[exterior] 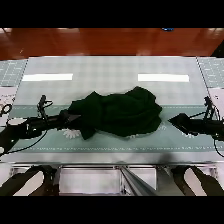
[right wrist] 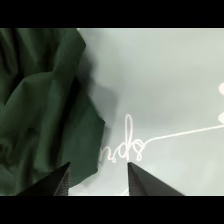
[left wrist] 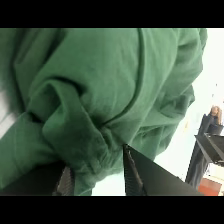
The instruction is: Fold the shirts.
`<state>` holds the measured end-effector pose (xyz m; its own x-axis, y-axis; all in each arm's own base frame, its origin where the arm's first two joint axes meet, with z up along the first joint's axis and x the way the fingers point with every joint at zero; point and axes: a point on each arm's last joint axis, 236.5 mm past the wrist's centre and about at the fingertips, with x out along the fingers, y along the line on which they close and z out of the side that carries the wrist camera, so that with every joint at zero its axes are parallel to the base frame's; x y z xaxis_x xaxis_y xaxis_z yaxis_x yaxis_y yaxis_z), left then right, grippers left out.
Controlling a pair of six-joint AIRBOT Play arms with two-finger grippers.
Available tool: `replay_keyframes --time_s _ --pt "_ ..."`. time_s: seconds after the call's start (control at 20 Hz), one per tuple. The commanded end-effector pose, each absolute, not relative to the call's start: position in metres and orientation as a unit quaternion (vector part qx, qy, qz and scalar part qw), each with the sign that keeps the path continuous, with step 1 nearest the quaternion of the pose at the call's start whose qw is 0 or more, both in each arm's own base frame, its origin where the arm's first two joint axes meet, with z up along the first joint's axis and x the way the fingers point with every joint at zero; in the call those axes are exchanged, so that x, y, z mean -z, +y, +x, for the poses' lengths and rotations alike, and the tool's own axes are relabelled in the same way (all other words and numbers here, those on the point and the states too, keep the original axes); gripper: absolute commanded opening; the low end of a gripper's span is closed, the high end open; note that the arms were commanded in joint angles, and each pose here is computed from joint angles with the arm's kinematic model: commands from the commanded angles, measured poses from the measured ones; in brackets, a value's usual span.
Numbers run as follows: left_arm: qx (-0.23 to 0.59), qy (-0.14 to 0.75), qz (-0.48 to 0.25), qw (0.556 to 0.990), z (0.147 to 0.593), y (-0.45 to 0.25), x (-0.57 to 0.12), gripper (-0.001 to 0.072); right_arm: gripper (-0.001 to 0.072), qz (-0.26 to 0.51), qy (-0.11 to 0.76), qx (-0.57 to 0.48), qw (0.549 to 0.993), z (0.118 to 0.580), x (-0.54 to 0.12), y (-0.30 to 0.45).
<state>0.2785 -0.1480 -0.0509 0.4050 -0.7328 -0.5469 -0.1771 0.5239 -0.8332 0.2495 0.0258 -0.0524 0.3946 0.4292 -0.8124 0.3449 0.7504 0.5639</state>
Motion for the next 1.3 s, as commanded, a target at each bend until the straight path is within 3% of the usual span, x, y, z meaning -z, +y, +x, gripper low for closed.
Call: replay_keyframes --time_s 0.0,0.05,0.1,0.15,0.55,0.75,0.85,0.9,0.95,1.0,1.1,1.25 --pt "0.211 0.497 -0.444 0.715 0.291 -0.154 0.039 0.0362 0.0413 0.346 0.557 -0.022 0.755 0.246 0.055 0.024" --pt "0.219 0.495 -0.435 0.719 0.294 -0.154 0.033 0.031 0.0412 0.346 0.557 -0.022 0.755 0.246 0.055 0.023" --pt "0.222 0.493 -0.426 0.726 0.297 -0.153 0.03 0.0094 0.0412 0.346 0.557 -0.022 0.754 0.245 0.056 0.024" --pt "0.224 0.489 -0.422 0.73 0.301 -0.152 0.027 0.002 0.0412 0.348 0.561 -0.023 0.75 0.244 0.058 0.024" --pt "0.227 0.489 -0.414 0.734 0.307 -0.151 0.025 0.002 0.0412 0.437 0.606 -0.095 0.658 0.247 0.088 0.068" --pt "0.227 0.49 -0.414 0.733 0.307 -0.151 0.025 0.002 0.0412 0.397 0.644 -0.094 0.647 0.259 0.12 0.099" --pt "0.226 0.489 -0.414 0.733 0.307 -0.151 0.025 0.002 0.034 0.381 0.633 -0.105 0.666 0.285 0.118 0.116" --pt "0.226 0.487 -0.413 0.736 0.309 -0.15 0.024 0.002 0.0231 0.367 0.626 -0.119 0.677 0.298 0.111 0.123" --pt "0.226 0.479 -0.414 0.74 0.315 -0.146 0.018 0.002 0.0058 0.353 0.614 -0.139 0.692 0.315 0.096 0.129" --pt "0.231 0.461 -0.415 0.749 0.327 -0.138 0.002 0.002 0.0022 0.343 0.6 -0.162 0.704 0.331 0.075 0.133" --pt "0.257 0.404 -0.415 0.774 0.359 -0.118 -0.057 0.002 0.0022 0.302 0.558 -0.2 0.747 0.371 0.013 0.129" --pt "0.285 0.289 -0.409 0.817 0.401 -0.082 -0.18 0.0019 0.0021 0.218 0.443 -0.196 0.847 0.431 -0.131 0.098"
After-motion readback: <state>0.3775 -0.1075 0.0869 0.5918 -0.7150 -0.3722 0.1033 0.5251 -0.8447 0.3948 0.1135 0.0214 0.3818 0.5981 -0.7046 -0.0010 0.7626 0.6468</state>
